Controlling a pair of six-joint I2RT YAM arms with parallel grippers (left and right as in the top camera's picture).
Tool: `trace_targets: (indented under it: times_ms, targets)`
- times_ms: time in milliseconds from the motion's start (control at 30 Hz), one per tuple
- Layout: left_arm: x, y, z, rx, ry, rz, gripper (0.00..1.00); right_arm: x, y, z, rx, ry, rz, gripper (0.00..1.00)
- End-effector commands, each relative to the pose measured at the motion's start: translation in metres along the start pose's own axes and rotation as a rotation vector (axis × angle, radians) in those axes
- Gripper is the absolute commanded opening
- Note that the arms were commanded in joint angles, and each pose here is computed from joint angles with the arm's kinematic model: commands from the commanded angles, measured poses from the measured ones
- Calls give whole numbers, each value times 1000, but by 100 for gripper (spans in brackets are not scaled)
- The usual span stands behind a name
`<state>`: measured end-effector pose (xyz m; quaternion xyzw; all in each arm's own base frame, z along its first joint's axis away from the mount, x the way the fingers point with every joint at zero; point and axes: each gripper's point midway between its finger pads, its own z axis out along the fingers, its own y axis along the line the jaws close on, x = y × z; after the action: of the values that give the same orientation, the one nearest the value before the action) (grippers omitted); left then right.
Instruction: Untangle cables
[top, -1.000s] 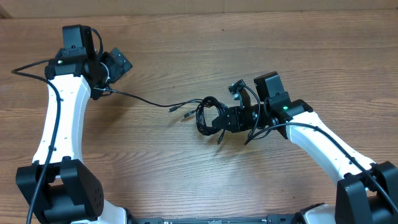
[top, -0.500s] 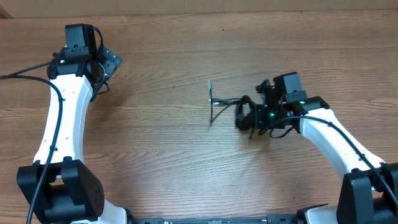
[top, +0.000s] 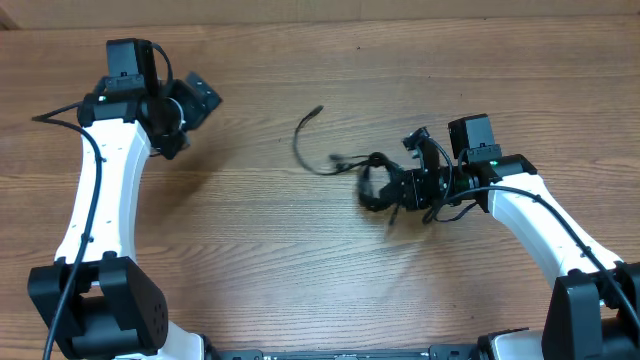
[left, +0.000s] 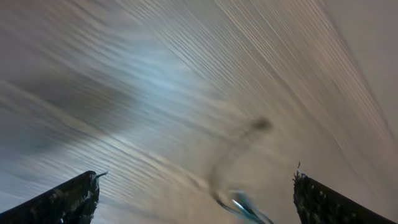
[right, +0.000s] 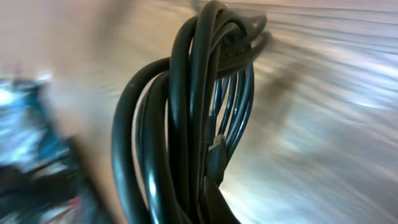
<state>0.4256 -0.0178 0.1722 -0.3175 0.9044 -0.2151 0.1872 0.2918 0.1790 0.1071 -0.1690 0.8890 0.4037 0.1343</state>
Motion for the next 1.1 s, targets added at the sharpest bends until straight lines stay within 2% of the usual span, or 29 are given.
trace_targets:
  times_ms: [0, 67, 167, 500, 633, 767, 900, 1067]
  targets:
    - [35, -52, -13, 246, 143, 207, 100, -4, 56, -10, -319, -34, -86, 4]
    - [50, -62, -14, 283, 185, 266, 100, -5, 68, -14, -390, -43, -91, 4]
    - [71, -65, -11, 264, 243, 279, 96, -10, 78, -19, -456, -66, -113, 4]
    - [140, -74, -21, 277, 494, 238, 83, -42, 76, -20, -431, -123, -18, 4]
    - [145, -57, -18, 174, 497, 226, 84, -51, 53, -13, -294, -148, 107, 4]
    - [156, -49, -20, 113, 535, 174, 84, -58, 52, -14, -289, -168, 125, 4]
    - [172, -61, -13, 93, 550, 84, 86, -63, 60, -12, -310, -171, 156, 4]
    - [192, -86, 0, 108, 533, 69, 88, -62, 72, -7, -346, -146, 190, 4]
